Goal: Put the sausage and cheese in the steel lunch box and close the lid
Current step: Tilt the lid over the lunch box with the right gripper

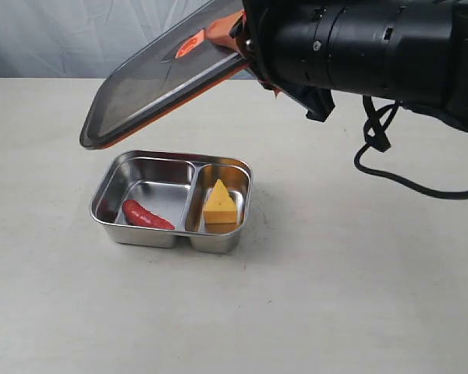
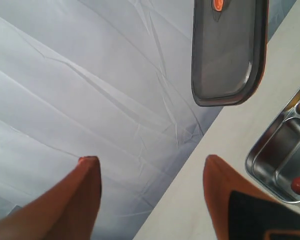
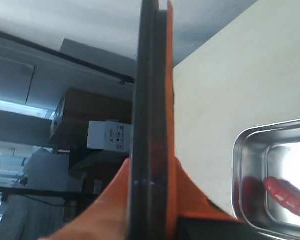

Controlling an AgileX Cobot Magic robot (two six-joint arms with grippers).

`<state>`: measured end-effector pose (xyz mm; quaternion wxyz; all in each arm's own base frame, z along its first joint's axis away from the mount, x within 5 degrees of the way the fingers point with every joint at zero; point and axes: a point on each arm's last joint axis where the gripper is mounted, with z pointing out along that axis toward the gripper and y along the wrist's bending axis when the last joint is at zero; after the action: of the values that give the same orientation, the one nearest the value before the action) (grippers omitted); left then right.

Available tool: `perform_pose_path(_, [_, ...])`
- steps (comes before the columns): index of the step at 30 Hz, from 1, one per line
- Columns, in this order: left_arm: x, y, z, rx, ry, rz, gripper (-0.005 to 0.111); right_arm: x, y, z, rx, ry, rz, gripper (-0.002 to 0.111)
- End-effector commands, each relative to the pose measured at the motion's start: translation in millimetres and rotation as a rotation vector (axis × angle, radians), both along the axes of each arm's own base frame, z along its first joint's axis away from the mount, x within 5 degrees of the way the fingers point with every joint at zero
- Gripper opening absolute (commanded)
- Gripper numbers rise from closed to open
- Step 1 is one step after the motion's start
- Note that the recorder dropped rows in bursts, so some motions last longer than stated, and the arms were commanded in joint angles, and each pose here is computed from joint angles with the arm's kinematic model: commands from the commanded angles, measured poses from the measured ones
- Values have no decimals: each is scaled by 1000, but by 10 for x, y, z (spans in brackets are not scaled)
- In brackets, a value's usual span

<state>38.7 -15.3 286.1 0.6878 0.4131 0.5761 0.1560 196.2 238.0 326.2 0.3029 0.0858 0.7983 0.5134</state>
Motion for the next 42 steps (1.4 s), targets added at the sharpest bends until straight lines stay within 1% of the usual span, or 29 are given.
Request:
perform_pose_path(1, [-16,-5,7,-35,9,-14,57,-65,39,62,-24,-86,103,-1])
perform_pose_path(4, [-16,-5,7,-35,9,-14,57,-95,62,60,-54,-125,120,-1])
perform_pose_path(10, [-16,-5,7,-33,8,-14,57,-169,118,55,-64,-129,128,-1])
perform_pose_path(15, [-16,-5,7,-33,8,-14,57,-227,152,71,-47,-140,203,-1])
perform_pose_path(17, [-16,-5,7,-33,8,-14,57,-250,148,73,-58,-177,236,-1])
perform_pose_path(18, [-16,-5,7,-33,8,-14,57,-263,143,53,-87,-219,259,-1])
perform_pose_path(23, [-16,-5,7,-31,8,-14,57,-251,127,35,-114,-240,246,-1])
perform_pose_path(26, [-16,-5,7,-31,8,-14,57,-262,134,38,-130,-277,272,-1])
perform_pose_path(28, [-16,-5,7,-31,8,-14,57,-271,135,29,-108,-223,268,-1])
perform_pose_path(29, [-16,-5,7,-31,8,-14,57,-256,121,8,-111,-176,236,-1])
perform_pose_path(31, [-16,-5,7,-31,8,-14,57,-195,78,-16,-151,-170,159,-1])
perform_pose_path(32, [-16,-5,7,-31,8,-14,57,-188,71,-23,-180,-198,163,-1])
perform_pose_path(34, [-16,-5,7,-31,8,-14,57,-201,71,-49,-153,-138,155,-1])
perform_pose_path(39, [-16,-5,7,-31,8,-14,57,-212,72,-19,-199,-222,196,-1])
perform_pose_path(42, [-16,-5,7,-31,8,-14,57,-238,85,-22,-200,-216,229,-1])
